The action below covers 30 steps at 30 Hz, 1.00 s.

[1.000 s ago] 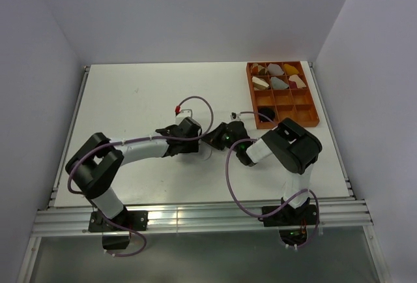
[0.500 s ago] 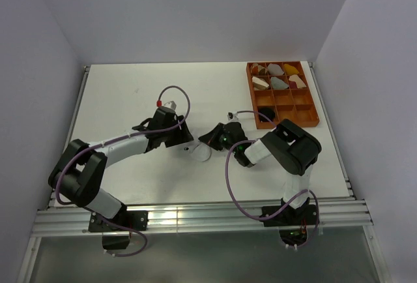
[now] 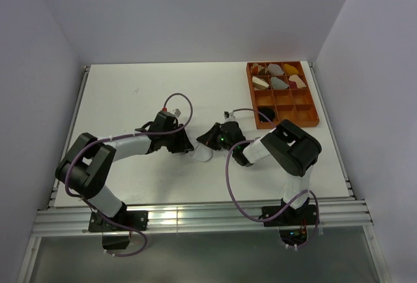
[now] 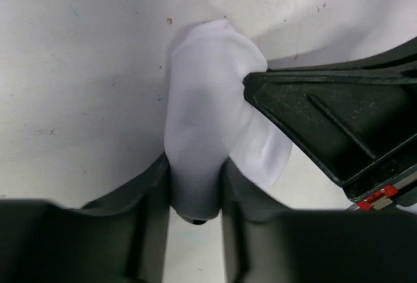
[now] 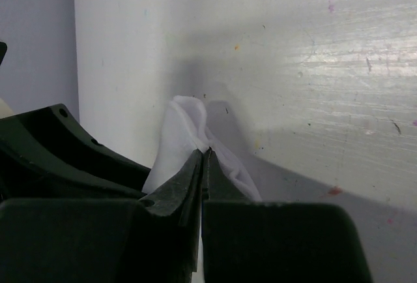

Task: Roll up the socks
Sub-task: Roll the sock at the center of the board.

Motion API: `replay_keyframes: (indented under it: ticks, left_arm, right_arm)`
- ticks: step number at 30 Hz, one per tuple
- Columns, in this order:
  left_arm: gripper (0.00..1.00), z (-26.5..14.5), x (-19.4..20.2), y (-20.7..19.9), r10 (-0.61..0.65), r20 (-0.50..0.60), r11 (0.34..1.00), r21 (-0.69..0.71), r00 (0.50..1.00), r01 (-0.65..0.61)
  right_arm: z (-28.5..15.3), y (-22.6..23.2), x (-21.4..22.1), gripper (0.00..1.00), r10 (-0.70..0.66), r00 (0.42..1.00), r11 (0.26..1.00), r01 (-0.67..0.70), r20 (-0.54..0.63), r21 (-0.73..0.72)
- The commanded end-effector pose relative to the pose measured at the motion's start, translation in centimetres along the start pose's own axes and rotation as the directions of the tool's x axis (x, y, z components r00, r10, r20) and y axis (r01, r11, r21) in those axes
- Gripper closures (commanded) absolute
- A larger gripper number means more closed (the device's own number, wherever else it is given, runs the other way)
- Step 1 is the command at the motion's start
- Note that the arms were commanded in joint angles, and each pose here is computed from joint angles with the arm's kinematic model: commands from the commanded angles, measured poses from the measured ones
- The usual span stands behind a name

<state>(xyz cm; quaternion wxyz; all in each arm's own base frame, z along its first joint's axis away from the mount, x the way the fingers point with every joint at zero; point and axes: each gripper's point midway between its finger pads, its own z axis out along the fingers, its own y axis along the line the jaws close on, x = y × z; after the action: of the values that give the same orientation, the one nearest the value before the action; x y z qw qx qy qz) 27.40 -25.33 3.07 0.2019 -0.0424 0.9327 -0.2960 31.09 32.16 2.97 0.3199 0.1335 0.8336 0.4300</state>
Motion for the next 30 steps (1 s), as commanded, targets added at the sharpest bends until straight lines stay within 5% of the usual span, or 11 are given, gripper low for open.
replay_keyframes:
  ticks: [1,4,10,21,30]
  left_arm:
    - [0.69,-0.1,0.9,0.2,0.029,-0.03,0.999,0.024,0.999,-0.028]
    - [0.84,0.1,0.7,0.0,0.032,-0.017,0.999,0.035,0.999,-0.031]
    - [0.91,0.0,0.3,0.4,0.023,0.012,1.0,0.01,1.0,-0.023]
    - [0.93,-0.3,-0.8,0.4,-0.012,0.075,1.0,-0.006,0.997,0.012]
    - [0.93,-0.4,-1.3,0.1,-0.033,0.105,0.999,0.004,0.994,0.033]
  right_arm:
    - [0.1,0.6,-0.2,1.0,-0.074,0.997,0.997,0.074,-0.003,0.002]
    - [-0.1,1.4,-0.5,0.96,-0.111,0.994,0.994,0.11,-0.007,-0.016]
    - [-3.2,1.9,-2.2,0.66,-0.188,0.982,0.98,0.186,0.015,0.065]
    - [-7.3,-1.8,0.7,0.63,-0.135,0.978,0.952,0.172,-0.158,0.252]
    - [-7.8,-2.0,2.9,0.48,-0.066,0.971,0.972,0.115,-0.231,0.206]
